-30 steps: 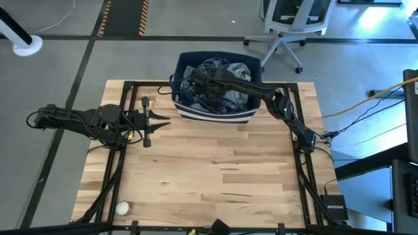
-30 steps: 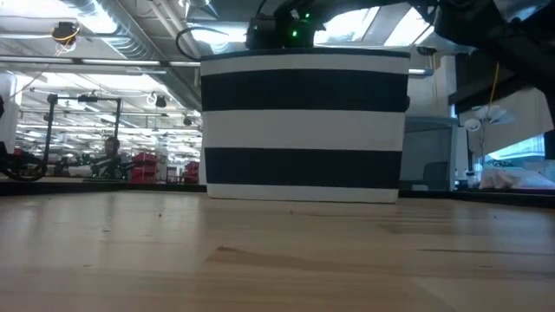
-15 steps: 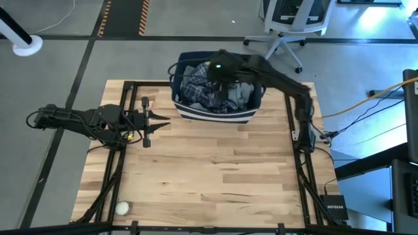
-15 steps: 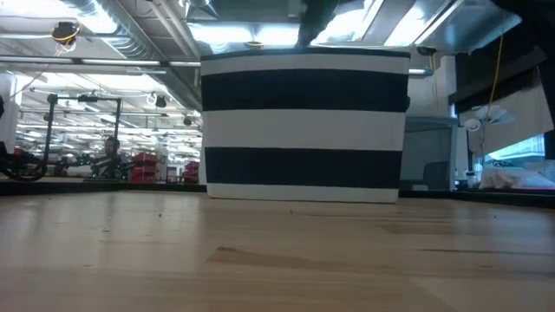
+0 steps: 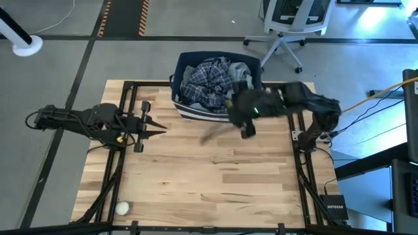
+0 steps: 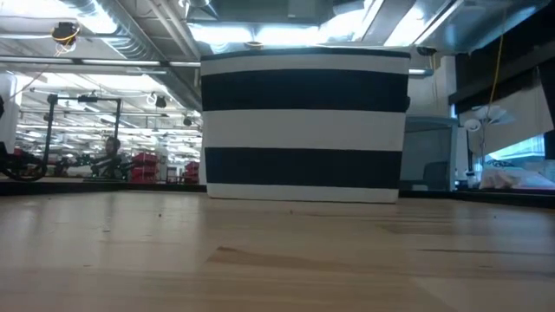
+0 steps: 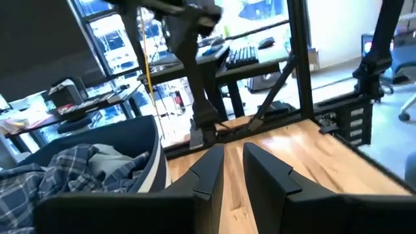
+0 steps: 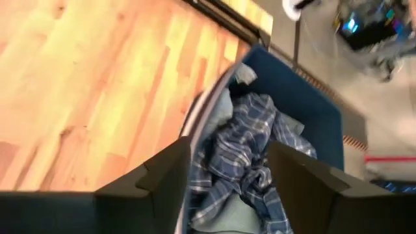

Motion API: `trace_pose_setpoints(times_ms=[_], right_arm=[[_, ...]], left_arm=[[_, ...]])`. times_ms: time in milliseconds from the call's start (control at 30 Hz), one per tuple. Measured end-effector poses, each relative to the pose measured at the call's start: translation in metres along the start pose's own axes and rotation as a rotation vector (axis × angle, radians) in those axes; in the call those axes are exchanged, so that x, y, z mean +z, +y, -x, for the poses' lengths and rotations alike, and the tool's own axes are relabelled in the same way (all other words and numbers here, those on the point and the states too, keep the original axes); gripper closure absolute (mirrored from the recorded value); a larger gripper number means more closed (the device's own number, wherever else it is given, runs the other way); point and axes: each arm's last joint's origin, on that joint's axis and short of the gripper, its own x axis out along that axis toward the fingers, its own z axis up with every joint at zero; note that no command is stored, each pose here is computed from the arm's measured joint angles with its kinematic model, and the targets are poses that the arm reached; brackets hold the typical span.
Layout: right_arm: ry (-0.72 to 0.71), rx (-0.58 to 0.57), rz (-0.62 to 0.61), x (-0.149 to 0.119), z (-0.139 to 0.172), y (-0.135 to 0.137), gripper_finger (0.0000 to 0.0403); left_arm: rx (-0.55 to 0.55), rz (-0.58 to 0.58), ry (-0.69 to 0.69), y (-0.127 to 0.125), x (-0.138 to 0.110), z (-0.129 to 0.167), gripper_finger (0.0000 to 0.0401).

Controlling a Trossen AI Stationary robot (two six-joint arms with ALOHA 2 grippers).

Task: Sort clothes
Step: Return to Home Position

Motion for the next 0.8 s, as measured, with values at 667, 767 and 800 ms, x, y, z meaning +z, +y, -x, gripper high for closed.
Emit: trace_pose_setpoints(times_ms=[667,767,800], right_arm=[[-0.274,-0.031,-0.180,-0.118,-0.001,0.153,0.0390],[-0.418,0.007,-0.259,-0.148,-0.014,0.158,0.0379],[-0.470,0.015,-0.281,-0.156,-0.018,0.158,0.0377]], left_arm=[[0.000,0.065,-0.001,-0.002,-0.008,0.006,0.0369],[0.000,0.054,-0.003,-0.002,-0.008,0.007,0.0368],[0.000,0.051,-0.003,-0.002,-0.008,0.007,0.0368]])
